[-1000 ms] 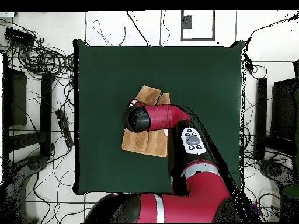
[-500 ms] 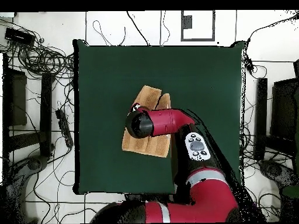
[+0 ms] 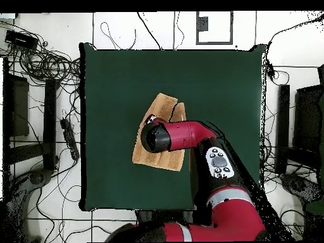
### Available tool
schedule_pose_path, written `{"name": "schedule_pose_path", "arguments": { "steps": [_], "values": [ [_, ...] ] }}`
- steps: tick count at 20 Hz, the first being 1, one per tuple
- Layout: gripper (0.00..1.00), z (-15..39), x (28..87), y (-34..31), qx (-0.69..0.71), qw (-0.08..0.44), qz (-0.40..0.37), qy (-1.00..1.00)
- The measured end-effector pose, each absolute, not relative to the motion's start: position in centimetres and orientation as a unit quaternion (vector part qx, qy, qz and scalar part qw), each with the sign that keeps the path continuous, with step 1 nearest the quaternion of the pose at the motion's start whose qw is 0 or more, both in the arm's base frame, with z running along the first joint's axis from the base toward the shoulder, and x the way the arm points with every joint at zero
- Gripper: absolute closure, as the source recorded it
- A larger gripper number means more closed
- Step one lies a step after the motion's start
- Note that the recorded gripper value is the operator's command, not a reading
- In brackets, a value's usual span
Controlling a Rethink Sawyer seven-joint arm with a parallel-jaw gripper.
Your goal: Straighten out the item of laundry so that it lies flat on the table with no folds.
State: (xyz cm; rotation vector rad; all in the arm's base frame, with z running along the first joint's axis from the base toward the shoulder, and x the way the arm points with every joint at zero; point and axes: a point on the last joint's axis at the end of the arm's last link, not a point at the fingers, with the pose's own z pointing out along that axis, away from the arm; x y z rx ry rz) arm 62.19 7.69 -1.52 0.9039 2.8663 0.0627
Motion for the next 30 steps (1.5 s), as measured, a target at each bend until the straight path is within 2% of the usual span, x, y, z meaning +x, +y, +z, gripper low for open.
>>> {"name": "schedule_pose_path", "arguments": {
  "steps": [30],
  "values": [
    [0.0,-4.1,60.0,9.3,0.232,0.114,-0.001,0.966]
  ]
}}
